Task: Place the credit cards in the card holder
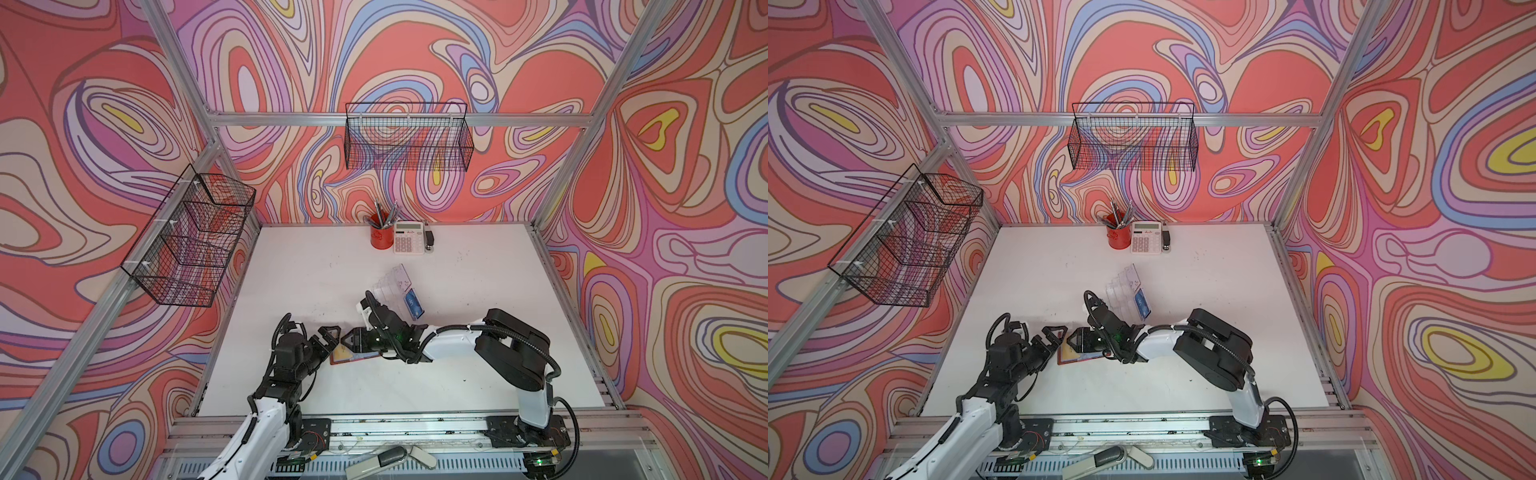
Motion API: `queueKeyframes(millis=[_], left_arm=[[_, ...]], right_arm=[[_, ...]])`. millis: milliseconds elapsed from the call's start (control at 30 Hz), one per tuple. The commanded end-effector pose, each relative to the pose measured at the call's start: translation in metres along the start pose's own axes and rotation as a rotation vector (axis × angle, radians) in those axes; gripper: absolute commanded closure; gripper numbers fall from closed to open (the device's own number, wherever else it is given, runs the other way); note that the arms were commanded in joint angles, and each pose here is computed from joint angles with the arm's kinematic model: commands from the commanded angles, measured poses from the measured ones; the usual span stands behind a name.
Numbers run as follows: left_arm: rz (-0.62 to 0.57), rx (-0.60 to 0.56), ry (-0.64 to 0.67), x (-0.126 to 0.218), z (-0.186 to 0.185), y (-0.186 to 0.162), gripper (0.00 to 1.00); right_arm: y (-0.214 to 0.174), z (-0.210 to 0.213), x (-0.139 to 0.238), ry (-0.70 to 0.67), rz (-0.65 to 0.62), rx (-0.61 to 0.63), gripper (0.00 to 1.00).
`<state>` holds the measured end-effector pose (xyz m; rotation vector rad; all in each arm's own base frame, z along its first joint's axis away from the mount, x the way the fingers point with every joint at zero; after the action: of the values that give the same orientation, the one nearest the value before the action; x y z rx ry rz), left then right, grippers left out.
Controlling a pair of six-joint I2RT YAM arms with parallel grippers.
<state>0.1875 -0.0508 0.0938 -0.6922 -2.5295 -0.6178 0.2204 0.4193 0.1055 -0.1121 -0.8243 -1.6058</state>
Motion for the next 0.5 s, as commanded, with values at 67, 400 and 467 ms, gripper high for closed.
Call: queueKeyframes(millis=[67, 400, 467], left_arm=[[-0.034, -0.016, 0.005, 0.004, -0.004, 0.005, 0.02], [-0.028, -0.017, 0.011, 0.002, -0.005, 0.005, 0.03], [-0.03, -0.015, 0.014, 0.002, -0.004, 0.005, 0.03]], right_arm=[[-0.012, -0.007, -0.016, 0.018, 0.042, -0.021, 0.52], [-0.02, -0.007, -0.027, 0.032, 0.081, -0.02, 0.55], [-0.019, -0.001, -0.025, 0.048, 0.08, -0.012, 0.55]])
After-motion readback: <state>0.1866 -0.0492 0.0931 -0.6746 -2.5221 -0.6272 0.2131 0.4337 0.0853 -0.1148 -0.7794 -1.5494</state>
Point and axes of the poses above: each gripper's point midway between its finger pads, its own x axis back along the fingers, its own z axis along the line the jaws close on, y = z × x, the point moved 7 cm from there along x, back along the fingers, and after that the axes turned 1 degree about x, right-handed, at the moved point
